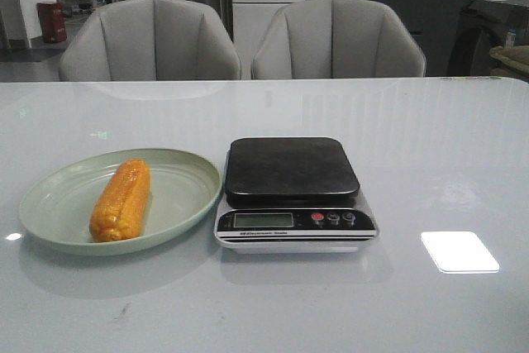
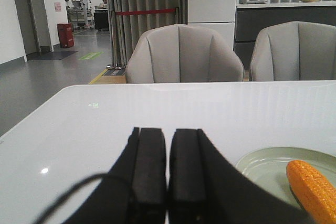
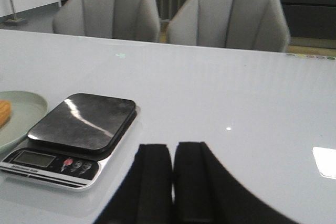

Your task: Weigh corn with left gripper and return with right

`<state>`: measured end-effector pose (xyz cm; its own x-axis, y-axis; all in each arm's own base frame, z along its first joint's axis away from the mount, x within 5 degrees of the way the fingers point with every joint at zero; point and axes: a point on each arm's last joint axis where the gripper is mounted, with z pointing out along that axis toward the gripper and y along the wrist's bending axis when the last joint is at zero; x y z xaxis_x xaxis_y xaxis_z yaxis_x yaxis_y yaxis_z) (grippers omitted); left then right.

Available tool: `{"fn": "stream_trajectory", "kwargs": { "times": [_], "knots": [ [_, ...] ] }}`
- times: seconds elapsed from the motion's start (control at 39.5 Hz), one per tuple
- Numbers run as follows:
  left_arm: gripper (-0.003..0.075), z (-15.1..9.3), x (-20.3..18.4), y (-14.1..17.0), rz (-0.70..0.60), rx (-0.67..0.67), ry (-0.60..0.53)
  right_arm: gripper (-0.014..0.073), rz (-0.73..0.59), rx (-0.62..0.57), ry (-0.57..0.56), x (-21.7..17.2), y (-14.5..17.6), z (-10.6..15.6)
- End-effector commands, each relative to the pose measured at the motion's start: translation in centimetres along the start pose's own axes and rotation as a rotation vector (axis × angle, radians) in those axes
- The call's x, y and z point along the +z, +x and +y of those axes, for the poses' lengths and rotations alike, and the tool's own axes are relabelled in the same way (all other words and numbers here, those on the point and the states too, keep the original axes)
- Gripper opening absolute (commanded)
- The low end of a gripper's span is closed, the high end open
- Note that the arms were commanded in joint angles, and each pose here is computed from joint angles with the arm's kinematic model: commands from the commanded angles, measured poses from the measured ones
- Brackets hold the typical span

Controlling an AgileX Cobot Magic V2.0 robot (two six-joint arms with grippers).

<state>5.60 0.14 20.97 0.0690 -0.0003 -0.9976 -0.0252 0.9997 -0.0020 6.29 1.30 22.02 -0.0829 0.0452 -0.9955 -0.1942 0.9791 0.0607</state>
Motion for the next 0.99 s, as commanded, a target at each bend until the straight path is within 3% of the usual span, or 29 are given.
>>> {"fn": "stream_trajectory", "kwargs": {
  "times": [0.0,0.38,0.96],
  "knots": [
    [0.0113,0.0,-0.1,0.2,-0.066,-0.004,-0.001,0.0169,-0.09,0.006,0.05,0.0,-0.7,-0.3],
    [0.0113,0.0,-0.1,0.2,-0.066,-0.004,-0.001,0.0169,-0.178,-0.029,0.089,-0.8,1.6,-0.7],
    [0.0113,0.0,-0.1,0.2,-0.066,-0.004,-0.001,0.0169,-0.166,-0.025,0.091,-0.8,1.7,-0.7]
  ]
}}
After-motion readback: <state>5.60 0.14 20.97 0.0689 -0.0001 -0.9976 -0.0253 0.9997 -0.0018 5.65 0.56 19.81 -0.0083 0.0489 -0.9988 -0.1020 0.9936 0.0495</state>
